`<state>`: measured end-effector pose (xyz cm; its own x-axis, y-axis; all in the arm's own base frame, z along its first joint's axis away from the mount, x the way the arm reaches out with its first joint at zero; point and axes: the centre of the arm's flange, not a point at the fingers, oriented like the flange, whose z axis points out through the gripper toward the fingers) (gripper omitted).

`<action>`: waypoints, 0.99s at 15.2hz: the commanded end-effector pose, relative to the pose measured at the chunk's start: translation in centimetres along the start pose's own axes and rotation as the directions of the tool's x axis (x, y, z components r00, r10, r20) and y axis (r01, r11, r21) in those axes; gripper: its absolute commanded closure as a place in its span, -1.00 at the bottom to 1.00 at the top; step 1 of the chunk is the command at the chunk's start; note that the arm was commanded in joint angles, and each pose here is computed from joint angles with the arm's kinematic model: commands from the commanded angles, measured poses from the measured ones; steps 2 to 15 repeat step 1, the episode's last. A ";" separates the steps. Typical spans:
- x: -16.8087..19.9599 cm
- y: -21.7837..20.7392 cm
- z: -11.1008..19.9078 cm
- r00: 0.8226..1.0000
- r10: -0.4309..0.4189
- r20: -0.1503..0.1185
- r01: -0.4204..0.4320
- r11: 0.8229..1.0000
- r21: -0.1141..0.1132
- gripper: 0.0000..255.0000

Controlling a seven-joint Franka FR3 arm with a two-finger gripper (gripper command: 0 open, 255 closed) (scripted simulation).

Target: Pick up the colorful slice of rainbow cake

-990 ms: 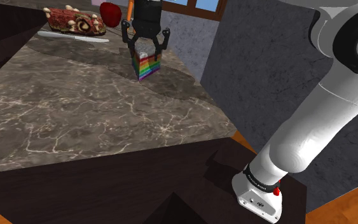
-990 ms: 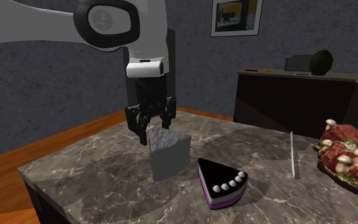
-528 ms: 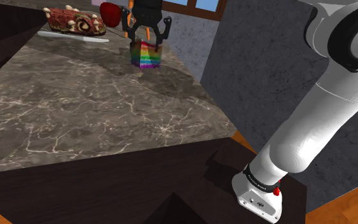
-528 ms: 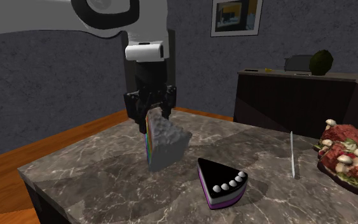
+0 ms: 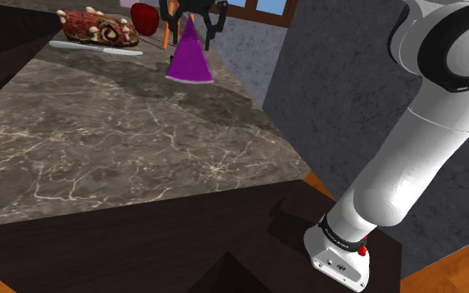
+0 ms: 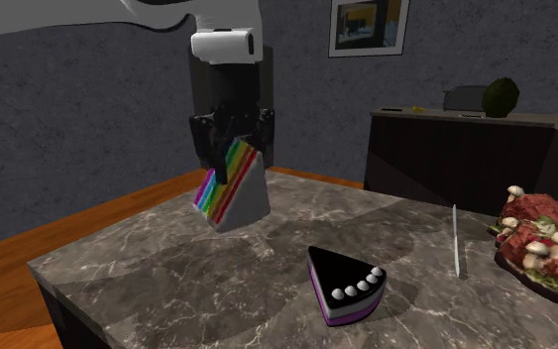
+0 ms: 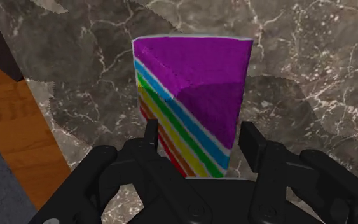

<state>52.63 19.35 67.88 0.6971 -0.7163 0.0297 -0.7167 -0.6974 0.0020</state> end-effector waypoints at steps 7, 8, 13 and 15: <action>0.0 0.1 -0.4 1.000 0.000 0.000 0.000 1.000 0.001 1.00; 0.0 0.1 -0.4 1.000 0.000 0.000 0.000 1.000 0.001 1.00; 0.0 0.1 -0.4 1.000 0.000 0.000 0.000 1.000 0.001 1.00; 0.0 0.1 -0.4 1.000 0.000 0.000 0.000 1.000 0.001 1.00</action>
